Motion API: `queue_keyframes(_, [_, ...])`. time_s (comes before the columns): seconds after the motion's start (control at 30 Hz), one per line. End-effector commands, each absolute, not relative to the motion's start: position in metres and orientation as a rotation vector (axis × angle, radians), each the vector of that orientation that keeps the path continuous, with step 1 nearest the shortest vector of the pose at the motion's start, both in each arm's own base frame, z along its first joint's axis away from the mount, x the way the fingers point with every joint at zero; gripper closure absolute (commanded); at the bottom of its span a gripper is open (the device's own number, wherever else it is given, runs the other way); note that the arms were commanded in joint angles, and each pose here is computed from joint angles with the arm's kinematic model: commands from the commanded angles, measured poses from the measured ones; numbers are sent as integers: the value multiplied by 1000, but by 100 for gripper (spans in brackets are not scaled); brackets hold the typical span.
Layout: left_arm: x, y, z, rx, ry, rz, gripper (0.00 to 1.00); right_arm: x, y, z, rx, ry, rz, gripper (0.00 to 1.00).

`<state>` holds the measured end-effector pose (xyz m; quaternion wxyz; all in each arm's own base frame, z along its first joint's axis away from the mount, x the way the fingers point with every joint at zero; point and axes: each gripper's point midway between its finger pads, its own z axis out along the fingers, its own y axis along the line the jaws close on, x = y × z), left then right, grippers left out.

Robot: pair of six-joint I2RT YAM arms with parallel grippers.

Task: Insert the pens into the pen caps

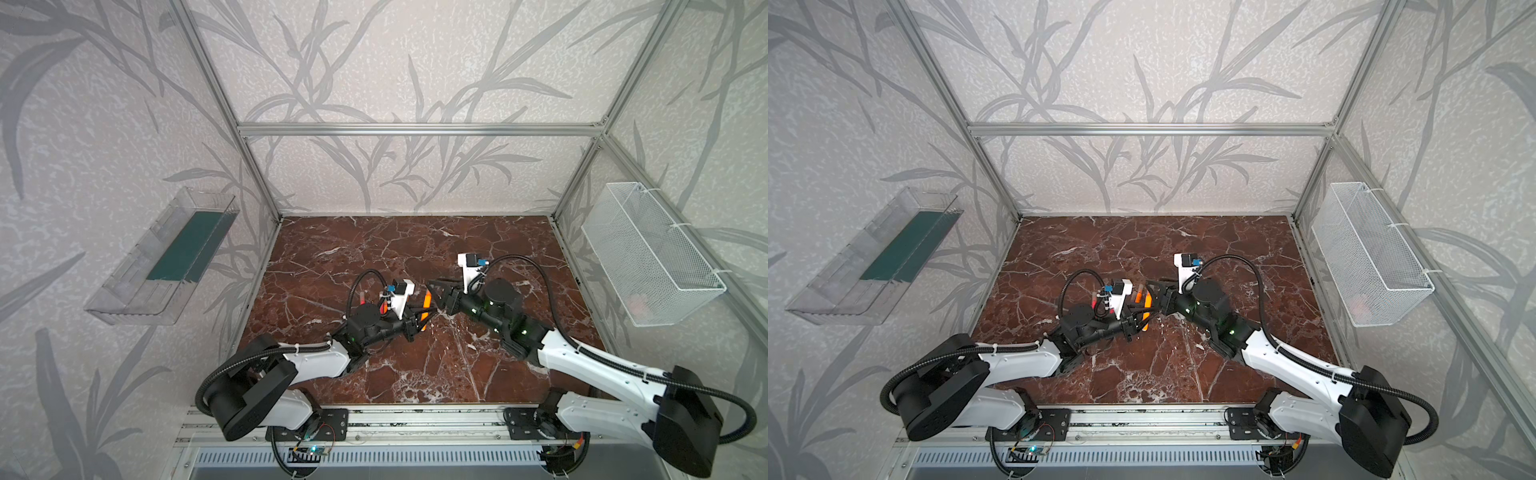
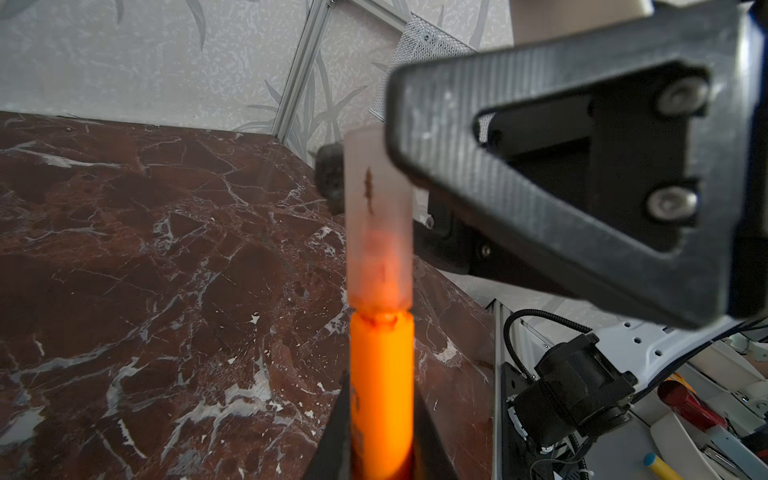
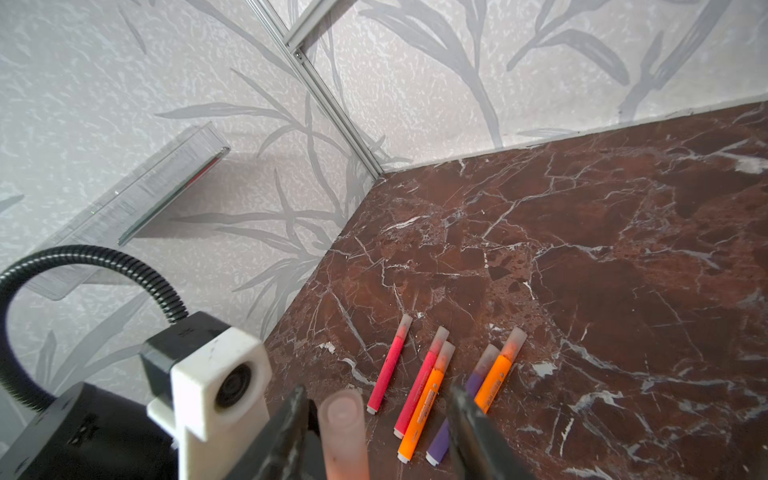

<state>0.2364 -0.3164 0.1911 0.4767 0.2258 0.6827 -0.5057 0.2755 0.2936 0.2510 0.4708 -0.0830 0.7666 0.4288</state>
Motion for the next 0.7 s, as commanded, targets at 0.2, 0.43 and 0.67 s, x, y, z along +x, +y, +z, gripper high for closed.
queue_keyframes(0.2, [250, -319, 193, 559, 1676, -1148, 100, 275, 318, 264, -259, 1889, 1114, 56])
queue_keyframes(0.43, [248, -321, 192, 572, 1679, -1155, 100, 276, 338, 262, -283, 1917, 1198, 63])
queue_keyframes(0.67, [249, -320, 190, 570, 1683, -1143, 100, 276, 339, 260, -301, 1930, 1174, 76])
